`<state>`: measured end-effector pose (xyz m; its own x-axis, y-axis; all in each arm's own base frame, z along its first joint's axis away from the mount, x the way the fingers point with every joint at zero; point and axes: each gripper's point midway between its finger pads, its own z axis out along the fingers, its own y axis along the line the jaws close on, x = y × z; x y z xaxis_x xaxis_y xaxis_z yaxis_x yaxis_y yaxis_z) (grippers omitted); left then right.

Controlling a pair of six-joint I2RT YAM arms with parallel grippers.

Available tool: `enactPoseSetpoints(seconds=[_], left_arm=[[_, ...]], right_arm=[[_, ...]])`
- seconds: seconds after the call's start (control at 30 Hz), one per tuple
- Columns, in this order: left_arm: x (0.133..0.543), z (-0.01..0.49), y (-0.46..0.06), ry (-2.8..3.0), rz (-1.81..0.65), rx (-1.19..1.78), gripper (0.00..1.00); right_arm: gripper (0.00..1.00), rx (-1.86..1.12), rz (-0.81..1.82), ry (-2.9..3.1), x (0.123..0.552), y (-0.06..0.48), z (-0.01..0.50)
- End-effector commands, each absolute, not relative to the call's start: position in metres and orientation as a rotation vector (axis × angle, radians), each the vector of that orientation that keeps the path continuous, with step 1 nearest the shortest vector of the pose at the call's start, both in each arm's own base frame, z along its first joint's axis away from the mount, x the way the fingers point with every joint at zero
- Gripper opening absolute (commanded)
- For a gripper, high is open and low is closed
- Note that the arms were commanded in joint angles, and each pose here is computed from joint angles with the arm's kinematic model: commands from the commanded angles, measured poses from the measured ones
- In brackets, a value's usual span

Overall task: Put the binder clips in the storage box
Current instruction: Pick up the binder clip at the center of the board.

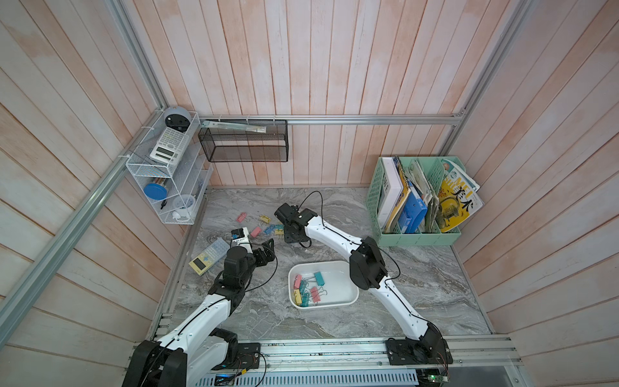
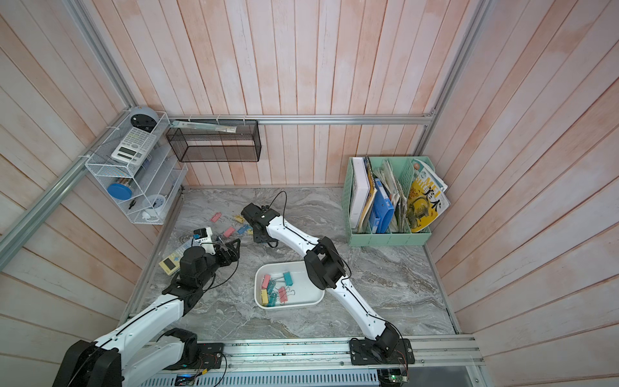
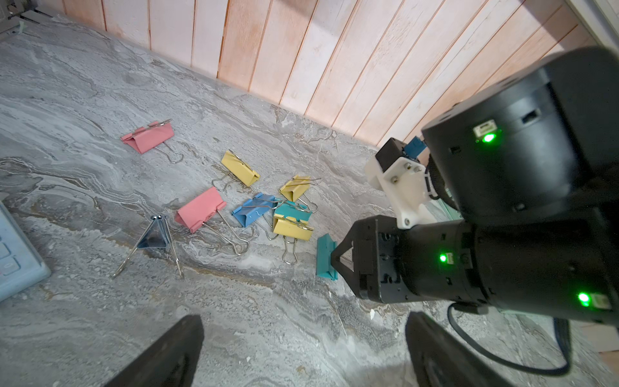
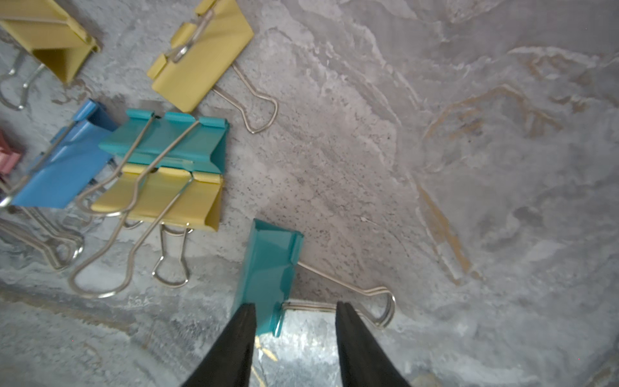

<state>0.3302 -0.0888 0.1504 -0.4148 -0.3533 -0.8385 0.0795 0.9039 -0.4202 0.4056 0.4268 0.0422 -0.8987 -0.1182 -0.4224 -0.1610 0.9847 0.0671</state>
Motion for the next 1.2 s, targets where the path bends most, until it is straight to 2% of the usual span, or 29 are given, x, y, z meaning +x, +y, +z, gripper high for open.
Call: enactPoseSetpoints(seconds=[0.0, 0.37, 0.73, 0.97, 1.03, 1.17], left_arm=[[0.333, 0.165, -0.091, 1.911, -0.485, -0.179, 1.00], [0.333, 0.165, -0.091, 1.911, -0.485, -0.180, 1.00], [0.333, 0.165, -0.091, 1.911, -0.482, -0.179, 1.00], [0.334, 0.165, -0.091, 1.912, -0.485, -0.178, 1.00], [0.334, 0.166, -0.091, 1.911, -0.485, -0.179, 1.00], [0.333, 0.167, -0.091, 1.908, -0.484, -0.177, 1.00]], right_arm=[[0.43, -0.215, 0.090, 2.739, 0.396, 0.422, 0.026], [0.49, -0.194, 0.219, 2.617, 0.409, 0.438, 0.076], [0.52, -0.212, 0.220, 2.649, 0.412, 0.448, 0.044], [0.44, -0.207, 0.190, 2.698, 0.403, 0.443, 0.029], [0.40, -0.215, 0.150, 2.733, 0.399, 0.438, 0.007], [0.40, -0.215, 0.133, 2.755, 0.395, 0.434, -0.003]])
